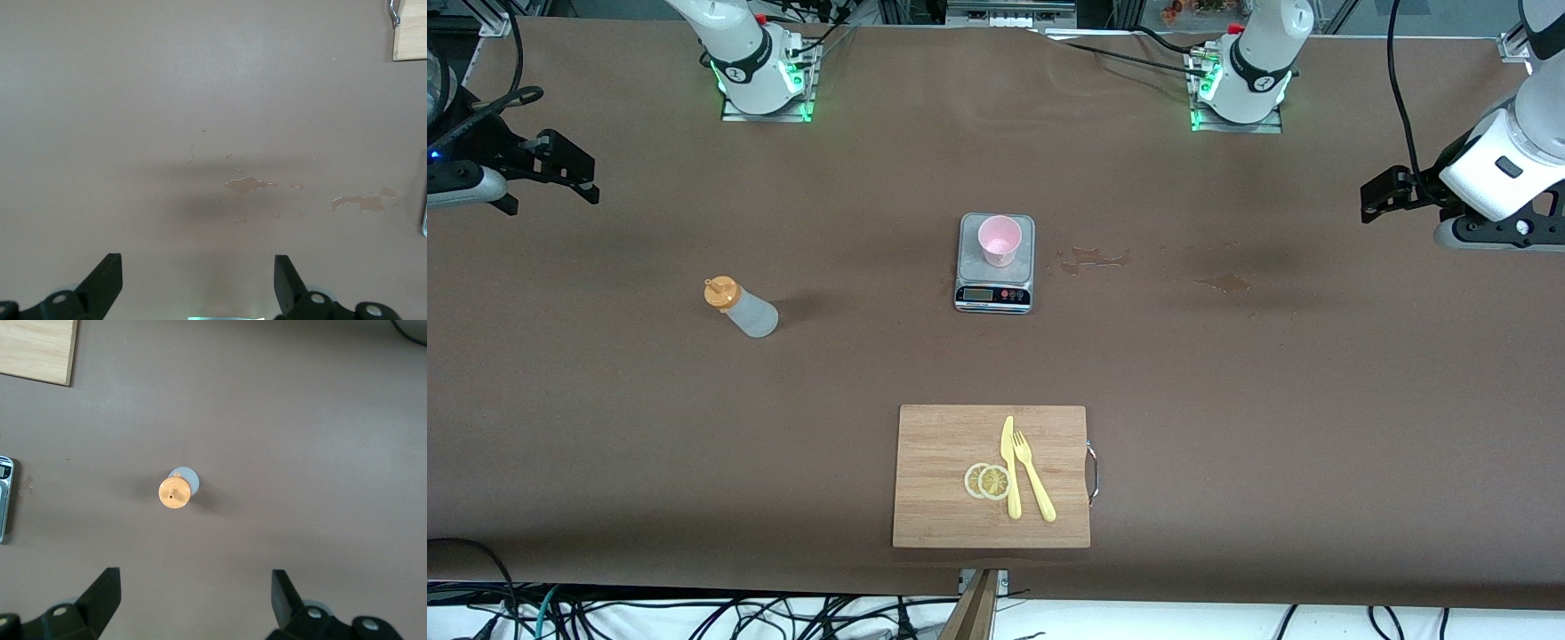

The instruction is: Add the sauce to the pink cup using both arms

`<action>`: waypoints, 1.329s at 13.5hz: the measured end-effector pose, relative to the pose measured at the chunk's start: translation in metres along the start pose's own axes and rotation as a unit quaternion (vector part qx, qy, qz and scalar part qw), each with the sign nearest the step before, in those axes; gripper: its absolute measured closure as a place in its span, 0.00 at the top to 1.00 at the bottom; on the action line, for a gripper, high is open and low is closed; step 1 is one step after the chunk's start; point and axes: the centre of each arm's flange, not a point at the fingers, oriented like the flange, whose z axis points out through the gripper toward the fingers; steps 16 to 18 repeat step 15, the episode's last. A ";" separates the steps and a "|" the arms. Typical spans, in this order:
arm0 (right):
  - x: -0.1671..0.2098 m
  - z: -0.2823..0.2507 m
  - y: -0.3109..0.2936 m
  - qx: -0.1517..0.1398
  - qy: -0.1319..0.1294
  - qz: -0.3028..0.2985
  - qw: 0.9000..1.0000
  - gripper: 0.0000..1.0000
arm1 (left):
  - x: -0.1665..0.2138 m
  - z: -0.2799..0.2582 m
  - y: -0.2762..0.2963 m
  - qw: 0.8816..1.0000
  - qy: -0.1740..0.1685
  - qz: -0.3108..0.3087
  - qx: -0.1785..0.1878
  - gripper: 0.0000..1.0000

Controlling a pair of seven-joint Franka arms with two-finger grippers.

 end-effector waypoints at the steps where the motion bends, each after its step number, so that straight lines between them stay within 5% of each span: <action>1: 0.000 0.000 0.000 0.000 0.000 0.000 1.000 1.00 | 0.000 0.000 0.000 1.000 0.000 0.000 0.000 1.00; 18: -0.004 -0.012 -0.002 0.002 -0.014 -0.002 1.000 1.00 | 0.001 0.001 -0.005 1.000 0.000 -0.005 -0.001 1.00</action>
